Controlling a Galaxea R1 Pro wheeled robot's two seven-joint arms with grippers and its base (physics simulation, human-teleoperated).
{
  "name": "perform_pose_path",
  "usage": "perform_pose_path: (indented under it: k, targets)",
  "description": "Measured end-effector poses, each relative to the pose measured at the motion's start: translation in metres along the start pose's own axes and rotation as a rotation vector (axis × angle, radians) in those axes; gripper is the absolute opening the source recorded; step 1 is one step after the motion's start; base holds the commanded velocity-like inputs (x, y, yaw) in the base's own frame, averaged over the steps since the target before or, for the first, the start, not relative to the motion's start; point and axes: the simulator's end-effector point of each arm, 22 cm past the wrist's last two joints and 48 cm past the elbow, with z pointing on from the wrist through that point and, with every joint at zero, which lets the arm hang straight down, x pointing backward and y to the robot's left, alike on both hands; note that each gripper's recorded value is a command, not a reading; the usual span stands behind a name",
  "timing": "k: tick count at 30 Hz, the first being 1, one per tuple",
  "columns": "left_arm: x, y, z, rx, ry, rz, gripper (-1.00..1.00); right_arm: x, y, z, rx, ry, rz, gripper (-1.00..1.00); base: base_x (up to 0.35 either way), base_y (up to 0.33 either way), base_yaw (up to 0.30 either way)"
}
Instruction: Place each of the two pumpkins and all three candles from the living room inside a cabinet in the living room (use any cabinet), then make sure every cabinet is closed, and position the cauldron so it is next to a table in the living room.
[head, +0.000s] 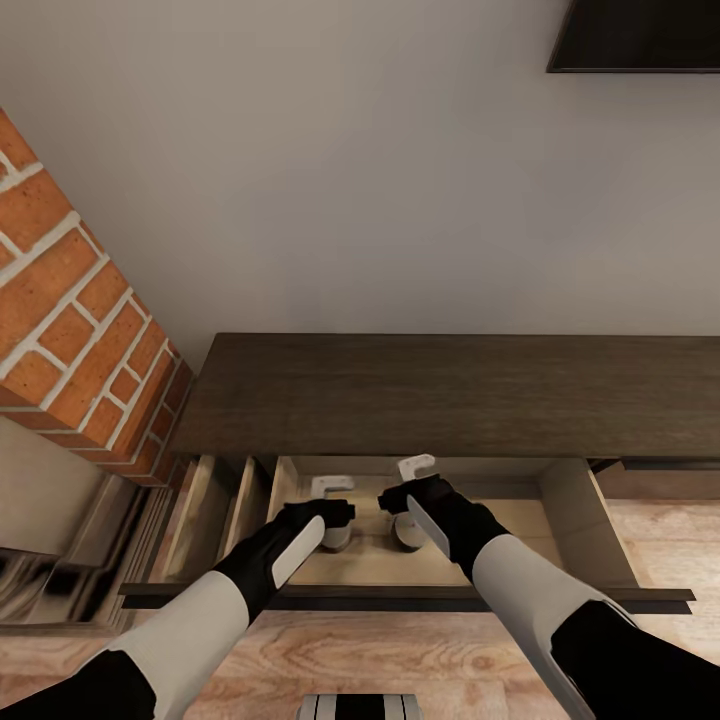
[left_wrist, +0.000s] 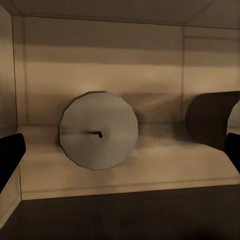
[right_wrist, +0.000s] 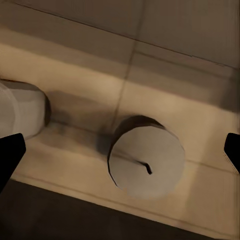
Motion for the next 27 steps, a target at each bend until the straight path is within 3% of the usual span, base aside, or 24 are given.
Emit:
perform_pose_path:
  k: [11, 19, 27]
  targets:
    - [-0.007, -0.003, -0.003, 0.008, -0.011, 0.0, 1.0, -0.009, -0.009, -0.008, 0.002, 0.002, -0.009, 1.0, -0.097, 0.0, 0.0]
    - [-0.009, -0.004, -0.005, 0.012, -0.008, -0.006, 1.0, -0.002, 0.001, -0.025, -0.029, 0.035, -0.03, 1.0, -0.052, 0.0, -0.071]
    - [-0.026, -0.013, -0.02, 0.045, -0.021, -0.027, 1.0, -0.013, -0.006, -0.035, -0.031, 0.019, 0.019, 1.0, -0.004, 0.0, -0.126]
